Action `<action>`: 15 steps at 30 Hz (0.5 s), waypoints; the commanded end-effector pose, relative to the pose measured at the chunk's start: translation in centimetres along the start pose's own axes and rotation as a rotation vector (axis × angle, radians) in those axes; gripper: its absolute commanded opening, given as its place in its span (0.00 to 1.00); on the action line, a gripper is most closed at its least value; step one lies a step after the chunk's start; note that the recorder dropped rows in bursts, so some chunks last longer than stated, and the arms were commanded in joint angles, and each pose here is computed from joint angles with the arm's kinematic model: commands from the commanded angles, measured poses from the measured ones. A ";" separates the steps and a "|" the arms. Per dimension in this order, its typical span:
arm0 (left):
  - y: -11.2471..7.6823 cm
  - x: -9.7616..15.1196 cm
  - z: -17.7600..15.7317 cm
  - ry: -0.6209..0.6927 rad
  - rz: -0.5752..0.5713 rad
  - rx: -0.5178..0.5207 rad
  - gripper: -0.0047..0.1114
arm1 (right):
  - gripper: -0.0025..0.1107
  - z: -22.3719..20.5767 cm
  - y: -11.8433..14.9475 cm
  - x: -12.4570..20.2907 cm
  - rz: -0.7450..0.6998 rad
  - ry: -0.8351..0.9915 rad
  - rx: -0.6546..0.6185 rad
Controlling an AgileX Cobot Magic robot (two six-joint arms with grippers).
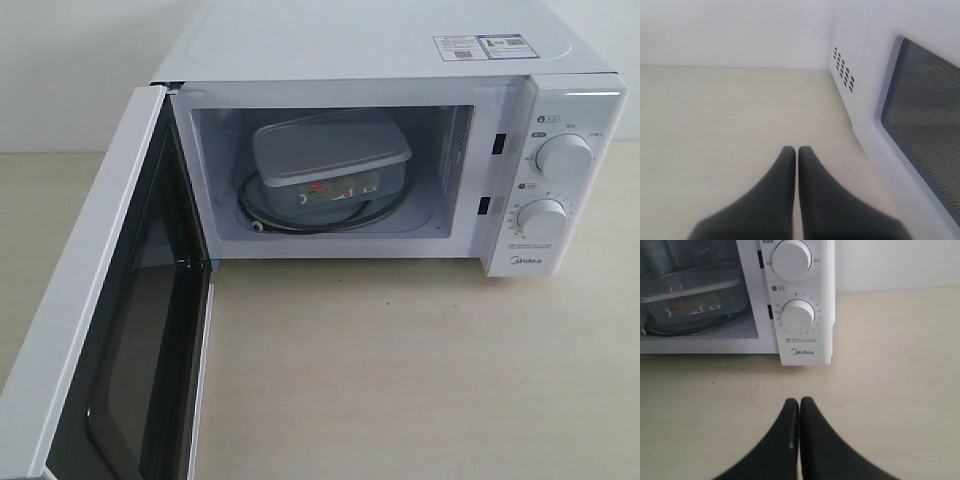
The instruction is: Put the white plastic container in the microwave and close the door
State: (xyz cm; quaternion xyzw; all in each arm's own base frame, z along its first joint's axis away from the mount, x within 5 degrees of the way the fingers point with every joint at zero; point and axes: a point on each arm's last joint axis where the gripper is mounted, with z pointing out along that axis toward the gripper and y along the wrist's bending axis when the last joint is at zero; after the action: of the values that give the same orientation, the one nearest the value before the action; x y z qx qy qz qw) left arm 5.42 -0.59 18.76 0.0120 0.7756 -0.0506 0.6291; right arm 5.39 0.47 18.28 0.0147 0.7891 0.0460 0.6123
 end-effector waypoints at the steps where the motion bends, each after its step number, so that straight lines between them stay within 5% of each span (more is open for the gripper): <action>1: 0.0 0.1 0.0 0.003 0.010 0.004 0.08 | 0.02 0.0 0.0 -0.1 -0.003 -0.007 -0.001; 6: 0.0 -0.6 0.0 -0.072 0.010 0.004 0.08 | 0.02 0.0 0.0 -0.1 -0.003 -0.007 -0.001; 12: 0.1 -6.3 -2.4 -0.713 -0.097 0.028 0.08 | 0.02 0.0 0.0 -0.1 -0.003 -0.007 -0.001; 15: -0.4 -11.4 -4.8 -0.758 -0.042 0.026 0.08 | 0.02 0.0 0.0 -0.1 -0.003 -0.007 -0.001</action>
State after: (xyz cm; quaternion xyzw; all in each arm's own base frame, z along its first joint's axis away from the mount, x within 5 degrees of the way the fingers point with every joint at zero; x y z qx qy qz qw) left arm 3.95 -0.08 27.48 -0.0202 0.5086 -0.0755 0.8575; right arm 5.39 0.47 18.28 0.0147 0.7891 0.0460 0.6123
